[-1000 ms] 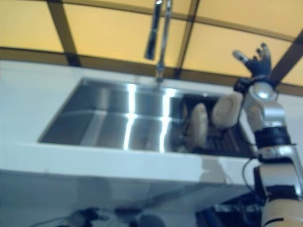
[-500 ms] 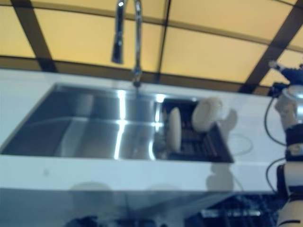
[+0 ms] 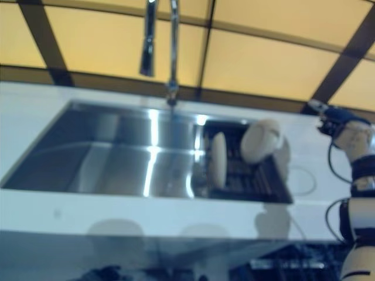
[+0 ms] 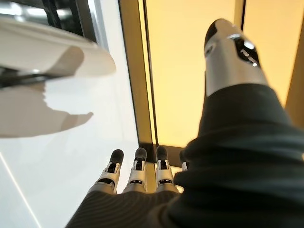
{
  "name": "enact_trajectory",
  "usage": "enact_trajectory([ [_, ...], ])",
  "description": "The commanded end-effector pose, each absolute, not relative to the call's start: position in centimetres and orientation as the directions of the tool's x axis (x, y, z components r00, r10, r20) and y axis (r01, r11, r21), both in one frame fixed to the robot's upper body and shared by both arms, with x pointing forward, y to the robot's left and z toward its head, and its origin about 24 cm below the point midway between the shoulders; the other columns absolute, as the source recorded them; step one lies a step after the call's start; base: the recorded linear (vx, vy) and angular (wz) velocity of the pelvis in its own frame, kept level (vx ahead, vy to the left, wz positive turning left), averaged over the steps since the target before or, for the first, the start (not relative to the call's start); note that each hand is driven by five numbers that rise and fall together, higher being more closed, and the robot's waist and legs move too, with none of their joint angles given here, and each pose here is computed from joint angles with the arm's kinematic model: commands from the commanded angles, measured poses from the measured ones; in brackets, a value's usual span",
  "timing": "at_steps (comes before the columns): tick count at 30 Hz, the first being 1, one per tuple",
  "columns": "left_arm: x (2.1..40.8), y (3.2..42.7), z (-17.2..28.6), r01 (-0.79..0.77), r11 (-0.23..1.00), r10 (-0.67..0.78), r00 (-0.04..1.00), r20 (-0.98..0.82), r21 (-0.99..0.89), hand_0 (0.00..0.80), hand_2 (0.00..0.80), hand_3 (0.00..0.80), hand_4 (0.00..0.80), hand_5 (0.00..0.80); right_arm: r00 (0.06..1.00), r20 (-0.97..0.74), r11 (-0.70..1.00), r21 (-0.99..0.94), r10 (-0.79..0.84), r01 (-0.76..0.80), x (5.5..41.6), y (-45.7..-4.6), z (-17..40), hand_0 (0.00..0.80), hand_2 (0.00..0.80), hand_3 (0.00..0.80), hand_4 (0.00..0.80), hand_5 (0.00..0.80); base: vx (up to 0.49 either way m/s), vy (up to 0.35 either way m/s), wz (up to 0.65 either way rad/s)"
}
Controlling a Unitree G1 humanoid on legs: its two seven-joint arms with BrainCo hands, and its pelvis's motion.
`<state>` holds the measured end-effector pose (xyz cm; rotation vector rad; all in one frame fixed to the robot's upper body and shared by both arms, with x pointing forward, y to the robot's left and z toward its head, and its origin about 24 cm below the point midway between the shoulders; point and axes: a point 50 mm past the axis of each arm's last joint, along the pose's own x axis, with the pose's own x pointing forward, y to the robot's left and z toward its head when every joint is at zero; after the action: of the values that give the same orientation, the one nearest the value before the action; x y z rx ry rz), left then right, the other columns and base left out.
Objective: Take plates into dishwasher
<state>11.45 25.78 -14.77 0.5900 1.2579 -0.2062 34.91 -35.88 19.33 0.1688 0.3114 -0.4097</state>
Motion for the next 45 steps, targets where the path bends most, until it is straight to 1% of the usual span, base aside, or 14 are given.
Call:
enact_trajectory([
  [1, 12.4, 25.8, -14.5, 0.475, 0.816, 0.172, 0.342, -0.924, 0.328, 0.0, 0.0, 0.0, 0.0, 0.0, 0.903, -0.248, 0.919, 0.093, -0.351, 0.382, 35.7, -35.1, 22.1, 0.0, 0.0, 0.0, 0.0, 0.0, 0.01, -0.014, 0.05],
  [9, 12.3, 25.2, -14.7, 0.492, 0.809, 0.157, 0.347, -0.925, 0.322, 0.0, 0.0, 0.0, 0.0, 0.0, 0.899, -0.269, 0.92, 0.091, -0.346, 0.381, 36.3, -34.1, 21.8, 0.0, 0.0, 0.0, 0.0, 0.0, 0.006, -0.007, 0.02],
  [15, 12.6, 25.0, -14.7, 0.495, 0.808, 0.15, 0.351, -0.924, 0.32, 0.0, 0.0, 0.0, 0.0, 0.0, 0.875, -0.3, 0.91, 0.044, -0.381, 0.412, 36.6, -33.7, 21.0, 0.0, 0.0, 0.0, 0.0, 0.0, 0.0, 0.0, 0.0],
  [26, 12.5, 24.7, -14.8, 0.499, 0.808, 0.142, 0.354, -0.925, 0.315, 0.0, 0.0, 0.0, 0.0, 0.0, 0.84, -0.352, 0.897, 0.003, -0.413, 0.443, 36.2, -34.5, 19.9, 0.0, 0.0, 0.0, 0.0, 0.0, 0.001, 0.0, 0.0],
  [39, 12.4, 24.6, -14.9, 0.511, 0.8, 0.139, 0.352, -0.926, 0.314, 0.0, 0.0, 0.0, 0.0, 0.0, 0.835, -0.419, 0.919, 0.003, -0.357, 0.395, 36.2, -34.0, 18.0, 0.0, 0.0, 0.0, 0.0, 0.0, 0.005, 0.0, 0.02],
  [45, 12.5, 24.5, -14.9, 0.521, 0.795, 0.131, 0.353, -0.926, 0.311, 0.0, 0.0, 0.0, 0.0, 0.0, 0.817, -0.446, 0.913, -0.002, -0.366, 0.407, 36.5, -33.6, 17.5, 0.0, 0.0, 0.0, 0.0, 0.0, 0.0, 0.0, 0.0],
])
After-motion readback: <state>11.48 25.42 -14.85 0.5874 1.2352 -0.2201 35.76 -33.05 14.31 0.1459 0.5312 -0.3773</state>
